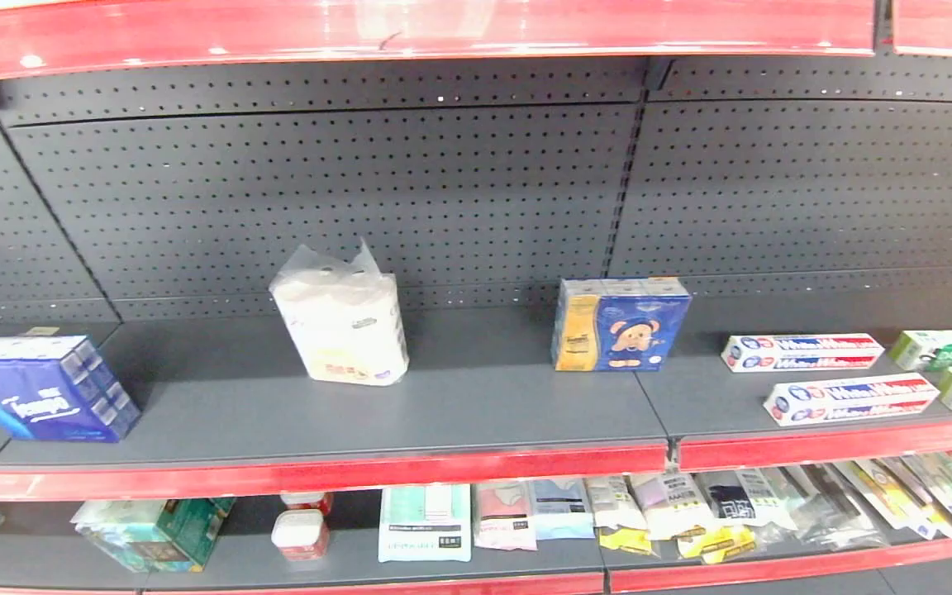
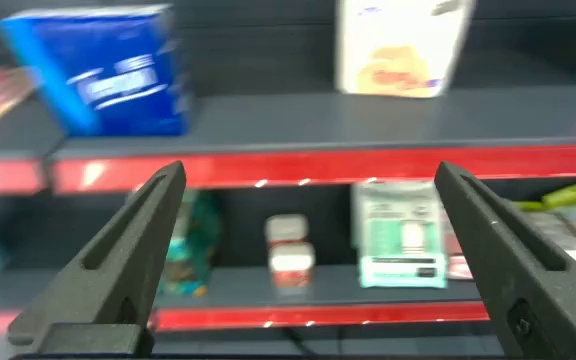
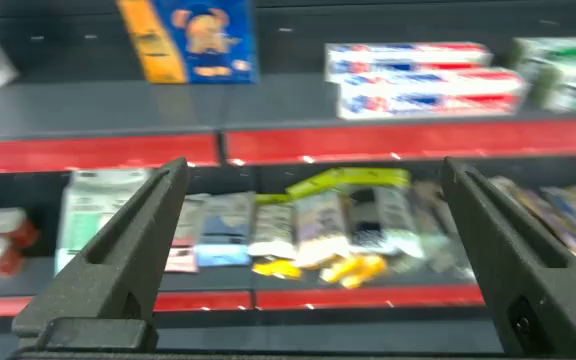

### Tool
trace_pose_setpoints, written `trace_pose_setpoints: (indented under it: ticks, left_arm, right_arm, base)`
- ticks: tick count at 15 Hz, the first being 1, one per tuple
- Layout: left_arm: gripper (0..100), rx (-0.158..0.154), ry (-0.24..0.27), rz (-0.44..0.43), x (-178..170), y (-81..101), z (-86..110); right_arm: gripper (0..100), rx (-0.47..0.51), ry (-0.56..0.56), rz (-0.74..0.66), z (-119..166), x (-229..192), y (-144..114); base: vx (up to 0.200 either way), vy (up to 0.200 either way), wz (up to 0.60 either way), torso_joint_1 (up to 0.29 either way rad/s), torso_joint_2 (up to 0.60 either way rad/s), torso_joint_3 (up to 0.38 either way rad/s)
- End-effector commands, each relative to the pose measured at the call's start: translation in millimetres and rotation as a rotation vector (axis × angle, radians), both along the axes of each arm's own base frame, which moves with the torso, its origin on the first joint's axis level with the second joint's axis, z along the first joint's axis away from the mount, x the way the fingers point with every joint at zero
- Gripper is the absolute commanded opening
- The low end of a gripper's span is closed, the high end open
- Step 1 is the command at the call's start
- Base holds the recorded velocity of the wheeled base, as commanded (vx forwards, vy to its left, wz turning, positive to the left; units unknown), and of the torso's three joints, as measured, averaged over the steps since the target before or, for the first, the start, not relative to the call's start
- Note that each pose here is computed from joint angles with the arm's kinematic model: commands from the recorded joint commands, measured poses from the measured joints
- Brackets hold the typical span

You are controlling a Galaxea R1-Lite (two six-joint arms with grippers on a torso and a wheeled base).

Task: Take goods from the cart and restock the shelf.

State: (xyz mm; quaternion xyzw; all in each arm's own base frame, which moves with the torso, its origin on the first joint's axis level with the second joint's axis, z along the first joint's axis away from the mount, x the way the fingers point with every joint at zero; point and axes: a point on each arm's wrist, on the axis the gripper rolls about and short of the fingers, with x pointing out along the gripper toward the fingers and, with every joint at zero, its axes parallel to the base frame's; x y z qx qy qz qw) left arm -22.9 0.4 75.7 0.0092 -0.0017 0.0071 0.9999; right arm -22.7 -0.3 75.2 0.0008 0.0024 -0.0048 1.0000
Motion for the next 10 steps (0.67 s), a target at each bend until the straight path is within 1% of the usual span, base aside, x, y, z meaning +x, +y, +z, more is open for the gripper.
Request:
trace_pose_setpoints:
  ticks: [1, 8, 9, 10]
  left_arm:
    - [100, 0.0, 0.001, 0.001, 0.1, 0.0, 0.1]
    - [100, 0.0, 0.001, 0.001, 0.1, 0.0, 0.1]
    - [100, 0.0, 0.001, 0.001, 0.1, 0.0, 0.1]
    - [100, 0.0, 0.001, 0.001, 0.1, 0.0, 0.1]
  right_arm:
    - [100, 0.0, 0.0, 0.0, 0.0, 0.0, 0.0]
    - [100, -0.003, 0.0, 0.0, 0.0, 0.0, 0.0]
    - [100, -0.003, 0.0, 0.0, 0.0, 0.0, 0.0]
    - [100, -0.003, 0.0, 0.0, 0.0, 0.0, 0.0]
  base:
    - [0.0, 0.0, -0.6, -0.007, 0.01, 0.007]
    - [0.0, 0.0, -0.6, 0.002, 0.0, 0.0]
    - [0.0, 0.0, 0.0, 0.0, 0.0, 0.0]
    - [-0.2, 0.0, 0.0, -0.002, 0.0, 0.002]
